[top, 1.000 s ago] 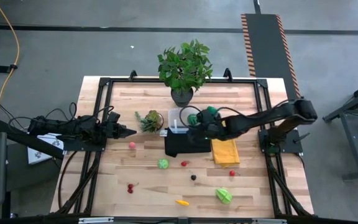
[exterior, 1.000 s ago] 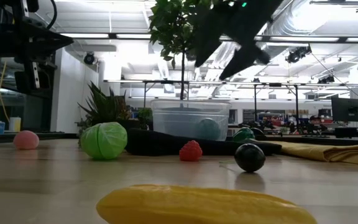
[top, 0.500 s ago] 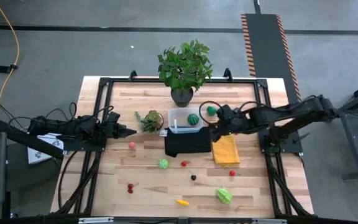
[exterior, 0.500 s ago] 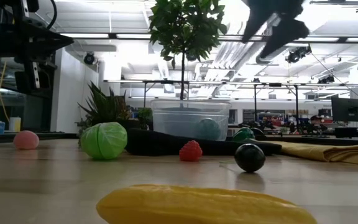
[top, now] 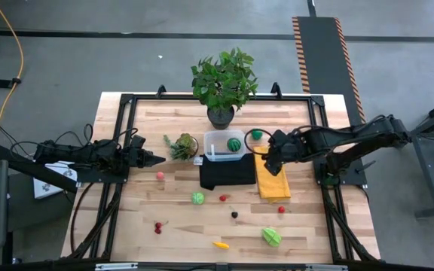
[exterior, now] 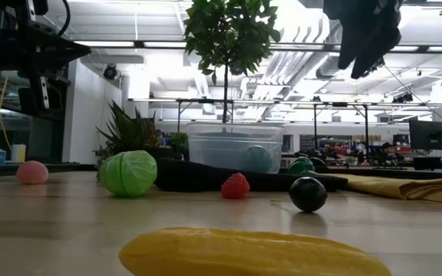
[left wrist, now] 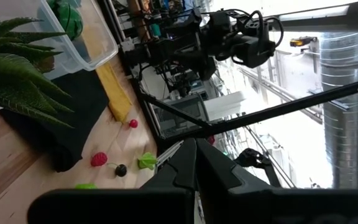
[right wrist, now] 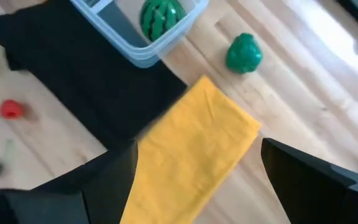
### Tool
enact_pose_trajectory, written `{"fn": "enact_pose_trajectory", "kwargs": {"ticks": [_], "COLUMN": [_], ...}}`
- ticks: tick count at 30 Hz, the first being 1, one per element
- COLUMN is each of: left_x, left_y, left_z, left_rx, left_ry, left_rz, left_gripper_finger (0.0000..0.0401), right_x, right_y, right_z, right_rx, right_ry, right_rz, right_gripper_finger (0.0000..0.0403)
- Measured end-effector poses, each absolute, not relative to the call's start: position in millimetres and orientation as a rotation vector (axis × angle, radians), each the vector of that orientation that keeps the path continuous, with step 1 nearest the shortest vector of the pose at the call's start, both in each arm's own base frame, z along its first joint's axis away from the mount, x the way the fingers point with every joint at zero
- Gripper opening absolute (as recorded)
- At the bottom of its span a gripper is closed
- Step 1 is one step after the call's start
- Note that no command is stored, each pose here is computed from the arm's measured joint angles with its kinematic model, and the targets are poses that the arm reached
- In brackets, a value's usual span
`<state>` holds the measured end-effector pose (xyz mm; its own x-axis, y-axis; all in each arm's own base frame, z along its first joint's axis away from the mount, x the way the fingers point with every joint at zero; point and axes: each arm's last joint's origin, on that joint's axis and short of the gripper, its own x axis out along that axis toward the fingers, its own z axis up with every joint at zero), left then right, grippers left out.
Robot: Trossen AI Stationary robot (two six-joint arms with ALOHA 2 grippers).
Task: Pick and placing Produce into tupperware
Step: Put the green bell pepper into the transparent bin
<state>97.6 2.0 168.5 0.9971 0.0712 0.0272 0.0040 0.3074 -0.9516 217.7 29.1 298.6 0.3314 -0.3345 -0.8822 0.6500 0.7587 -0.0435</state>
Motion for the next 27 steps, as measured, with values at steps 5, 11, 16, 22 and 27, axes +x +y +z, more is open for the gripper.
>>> {"fn": "enact_pose_trajectory", "kwargs": {"ticks": [5,11,16,22,27], "left_x": [98,98,98,98,98], "left_y": [2,2,2,2,2], "left_z": [169,169,169,169,169], "left_rx": [-1.258,-1.26,-1.26,-1.261,-1.261], "left_ry": [-0.069,-0.069,-0.069,-0.069,-0.069], "left_rz": [0.044,0.044,0.044,0.044,0.044], "left_gripper_finger": [0.0001,0.0001,0.0001,0.0001,0.0001], "right_x": [207,185,169,161,160], "right_y": [27,28,25,20,15], "right_z": [279,244,227,209,191], "right_rx": [0.332,0.504,0.611,0.63,0.618], "right_ry": [1.071,0.978,0.864,0.716,0.674], "right_rz": [-0.682,-0.657,-0.635,-0.659,-0.696], "right_gripper_finger": [0.0332,0.0332,0.0332,0.0332,0.0332]}}
